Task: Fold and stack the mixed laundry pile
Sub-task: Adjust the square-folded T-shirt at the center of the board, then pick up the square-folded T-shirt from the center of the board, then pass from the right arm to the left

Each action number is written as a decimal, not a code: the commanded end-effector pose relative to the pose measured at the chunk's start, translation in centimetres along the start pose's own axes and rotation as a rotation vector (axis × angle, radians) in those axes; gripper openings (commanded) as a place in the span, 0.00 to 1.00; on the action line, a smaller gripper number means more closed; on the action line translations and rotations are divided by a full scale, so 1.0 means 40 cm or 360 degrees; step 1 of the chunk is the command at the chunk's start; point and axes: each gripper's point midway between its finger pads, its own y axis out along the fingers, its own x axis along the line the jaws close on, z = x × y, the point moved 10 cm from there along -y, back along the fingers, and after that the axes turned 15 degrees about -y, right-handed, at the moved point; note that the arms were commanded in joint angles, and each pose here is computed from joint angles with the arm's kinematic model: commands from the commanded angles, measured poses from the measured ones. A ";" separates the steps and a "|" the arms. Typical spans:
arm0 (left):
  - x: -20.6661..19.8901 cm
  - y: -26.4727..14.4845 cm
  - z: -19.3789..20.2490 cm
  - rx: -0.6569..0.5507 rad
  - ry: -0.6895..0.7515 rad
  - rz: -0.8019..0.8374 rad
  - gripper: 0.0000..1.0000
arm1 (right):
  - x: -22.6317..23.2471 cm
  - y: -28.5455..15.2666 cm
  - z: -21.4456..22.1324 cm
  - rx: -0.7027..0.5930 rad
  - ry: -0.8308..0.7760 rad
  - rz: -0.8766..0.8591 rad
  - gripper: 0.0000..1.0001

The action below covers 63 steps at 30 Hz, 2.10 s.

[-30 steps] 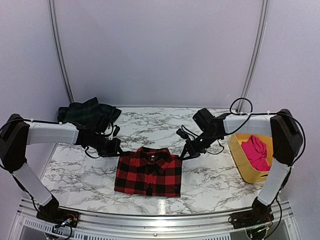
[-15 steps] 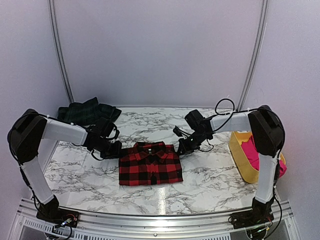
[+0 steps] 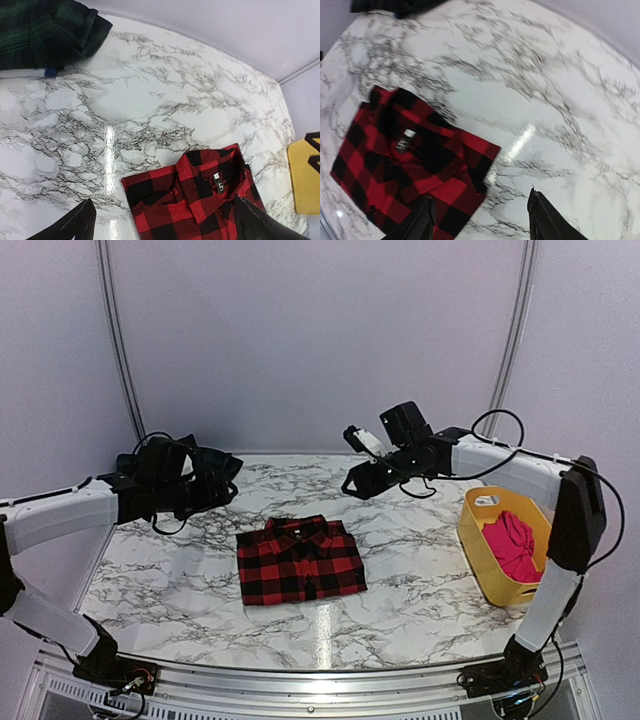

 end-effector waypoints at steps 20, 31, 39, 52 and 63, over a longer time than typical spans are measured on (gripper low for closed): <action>0.185 -0.122 0.093 -0.0064 -0.0698 -0.0187 0.99 | 0.693 0.206 0.029 0.0064 -0.1026 -0.0588 0.42; 0.213 -0.124 0.109 -0.0097 -0.0786 -0.0256 0.99 | 0.728 0.304 0.051 0.0180 -0.1146 -0.0379 0.42; 0.227 -0.106 0.128 -0.0036 -0.0813 -0.0287 0.99 | 0.722 0.315 0.053 0.0190 -0.1179 -0.0259 0.00; 0.165 -0.023 0.154 0.0240 -0.0981 0.0248 0.99 | 0.550 0.198 -0.088 -0.0262 -0.0757 -0.0486 0.00; 0.101 0.076 0.166 0.0346 -0.1049 0.0323 0.99 | 0.545 0.191 -0.126 -0.0354 -0.0712 -0.0541 0.00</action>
